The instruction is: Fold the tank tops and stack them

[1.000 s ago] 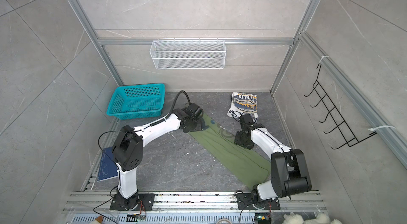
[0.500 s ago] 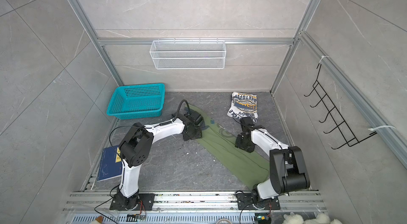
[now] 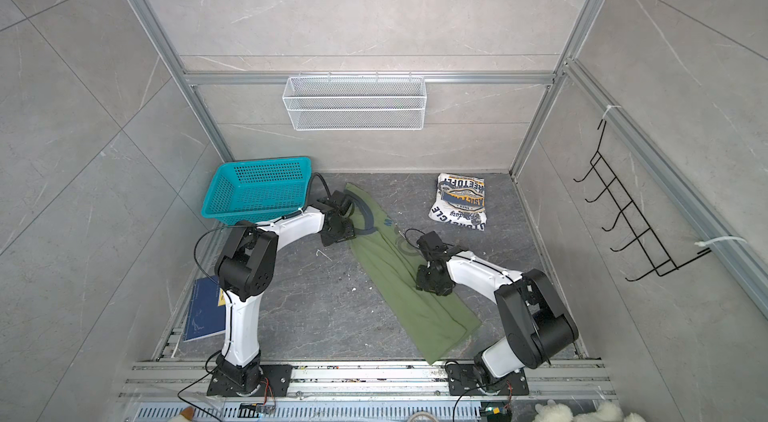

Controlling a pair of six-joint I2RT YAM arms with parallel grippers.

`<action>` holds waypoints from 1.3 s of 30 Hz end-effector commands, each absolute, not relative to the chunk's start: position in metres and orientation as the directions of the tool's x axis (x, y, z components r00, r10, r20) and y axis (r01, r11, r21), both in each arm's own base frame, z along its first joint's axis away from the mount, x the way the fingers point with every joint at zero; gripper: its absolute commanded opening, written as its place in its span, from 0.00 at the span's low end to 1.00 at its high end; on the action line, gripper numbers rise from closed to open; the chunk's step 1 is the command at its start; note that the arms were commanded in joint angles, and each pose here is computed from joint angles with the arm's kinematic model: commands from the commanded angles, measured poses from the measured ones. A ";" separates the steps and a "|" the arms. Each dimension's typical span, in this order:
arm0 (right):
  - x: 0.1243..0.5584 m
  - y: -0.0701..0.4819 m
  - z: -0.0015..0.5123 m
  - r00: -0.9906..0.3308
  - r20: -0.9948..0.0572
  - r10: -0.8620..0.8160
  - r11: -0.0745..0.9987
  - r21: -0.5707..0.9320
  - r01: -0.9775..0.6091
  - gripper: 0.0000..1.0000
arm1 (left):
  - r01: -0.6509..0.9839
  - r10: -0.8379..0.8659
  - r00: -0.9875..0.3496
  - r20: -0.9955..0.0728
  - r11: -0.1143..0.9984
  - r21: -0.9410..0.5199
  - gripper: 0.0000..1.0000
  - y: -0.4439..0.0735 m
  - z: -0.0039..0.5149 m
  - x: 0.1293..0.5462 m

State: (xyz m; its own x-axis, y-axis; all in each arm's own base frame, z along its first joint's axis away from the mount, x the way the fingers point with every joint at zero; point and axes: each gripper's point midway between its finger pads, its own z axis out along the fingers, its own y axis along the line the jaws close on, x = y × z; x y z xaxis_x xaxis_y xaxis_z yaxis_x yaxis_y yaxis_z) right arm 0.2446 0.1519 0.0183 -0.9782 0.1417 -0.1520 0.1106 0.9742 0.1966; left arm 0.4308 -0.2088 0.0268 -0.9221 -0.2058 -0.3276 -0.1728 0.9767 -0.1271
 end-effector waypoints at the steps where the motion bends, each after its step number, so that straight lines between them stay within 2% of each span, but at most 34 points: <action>1: 0.202 0.175 0.001 -0.989 -0.039 0.146 0.968 0.214 0.134 0.52 | -0.108 -0.120 -0.927 -0.355 0.993 -0.054 0.69 -0.196 0.031 0.449; 6: 0.175 0.218 0.009 -0.996 -0.054 0.076 0.973 0.222 0.062 0.52 | -0.026 -0.047 -0.932 -0.360 0.998 -0.065 0.69 -0.210 0.037 0.472; 9: 0.172 0.234 0.025 -0.994 -0.104 0.037 0.974 0.227 0.013 0.52 | 0.024 -0.014 -0.923 -0.384 0.995 -0.093 0.69 -0.224 0.052 0.478; 13: 0.187 0.228 0.050 -0.979 -0.202 0.006 0.982 0.186 -0.032 0.54 | 0.058 -0.006 -0.914 -0.405 0.988 -0.145 0.73 -0.239 0.077 0.478; 18: 0.204 0.205 0.067 -0.958 -0.285 -0.030 0.993 0.105 -0.062 0.58 | 0.048 -0.031 -0.923 -0.384 0.980 -0.193 0.74 -0.254 0.096 0.457; 21: 0.204 0.204 0.062 -0.959 -0.279 -0.048 0.989 0.118 -0.084 0.59 | 0.031 -0.055 -0.928 -0.369 0.974 -0.223 0.73 -0.259 0.093 0.449; 28: 0.190 0.208 0.033 -0.972 -0.218 -0.085 0.986 0.119 -0.113 0.59 | 0.051 -0.033 -0.926 -0.375 0.976 -0.211 0.71 -0.269 0.071 0.469; 35: 0.166 0.236 0.012 -0.977 -0.165 -0.138 0.974 0.156 -0.164 0.59 | 0.074 0.002 -0.933 -0.361 0.980 -0.185 0.70 -0.278 0.042 0.485; 39: 0.150 0.265 0.008 -0.974 -0.146 -0.172 0.958 0.204 -0.200 0.59 | 0.142 0.065 -0.929 -0.363 0.972 -0.189 0.70 -0.289 0.033 0.493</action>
